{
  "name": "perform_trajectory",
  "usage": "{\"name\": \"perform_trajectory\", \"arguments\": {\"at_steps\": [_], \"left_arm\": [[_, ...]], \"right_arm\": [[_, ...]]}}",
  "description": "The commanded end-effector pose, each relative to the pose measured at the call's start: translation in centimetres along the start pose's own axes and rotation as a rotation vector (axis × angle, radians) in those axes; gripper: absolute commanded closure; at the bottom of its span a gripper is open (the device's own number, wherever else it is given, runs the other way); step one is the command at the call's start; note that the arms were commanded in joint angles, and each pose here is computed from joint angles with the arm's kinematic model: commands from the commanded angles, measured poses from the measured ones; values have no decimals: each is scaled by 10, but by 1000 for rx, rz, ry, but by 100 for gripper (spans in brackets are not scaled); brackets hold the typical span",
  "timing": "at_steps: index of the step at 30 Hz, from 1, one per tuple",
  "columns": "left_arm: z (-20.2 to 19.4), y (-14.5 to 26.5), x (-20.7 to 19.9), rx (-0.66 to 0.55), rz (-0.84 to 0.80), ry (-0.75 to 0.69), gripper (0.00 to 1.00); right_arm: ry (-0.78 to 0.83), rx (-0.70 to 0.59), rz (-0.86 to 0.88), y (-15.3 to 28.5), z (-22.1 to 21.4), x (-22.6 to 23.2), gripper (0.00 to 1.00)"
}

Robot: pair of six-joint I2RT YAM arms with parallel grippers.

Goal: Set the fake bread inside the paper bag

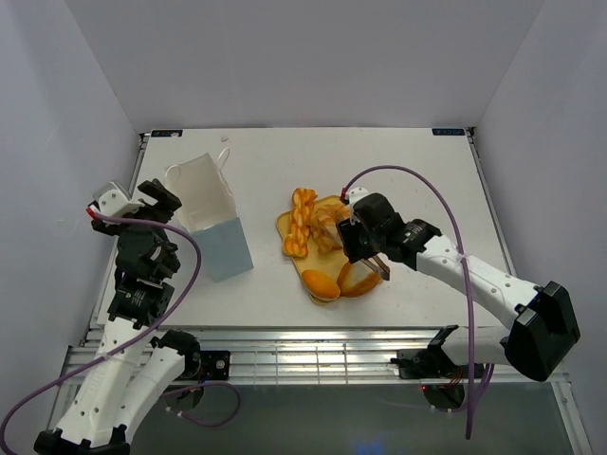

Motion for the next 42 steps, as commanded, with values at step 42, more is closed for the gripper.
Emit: {"name": "perform_trajectory", "arguments": {"at_steps": [42], "left_arm": [[10, 2, 0, -16, -3, 15, 9]], "right_arm": [[144, -416, 622, 178, 166, 150, 65]]}}
Point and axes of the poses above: each gripper's point midway between its finger pads, its own y axis back along the fingers, its own x axis along the line the jaws close on, z = x × y, the point moved 3 cm from there along y, back along the fingers, and after that the axes turned 12 degrees about -y, right-handed, at the moved point
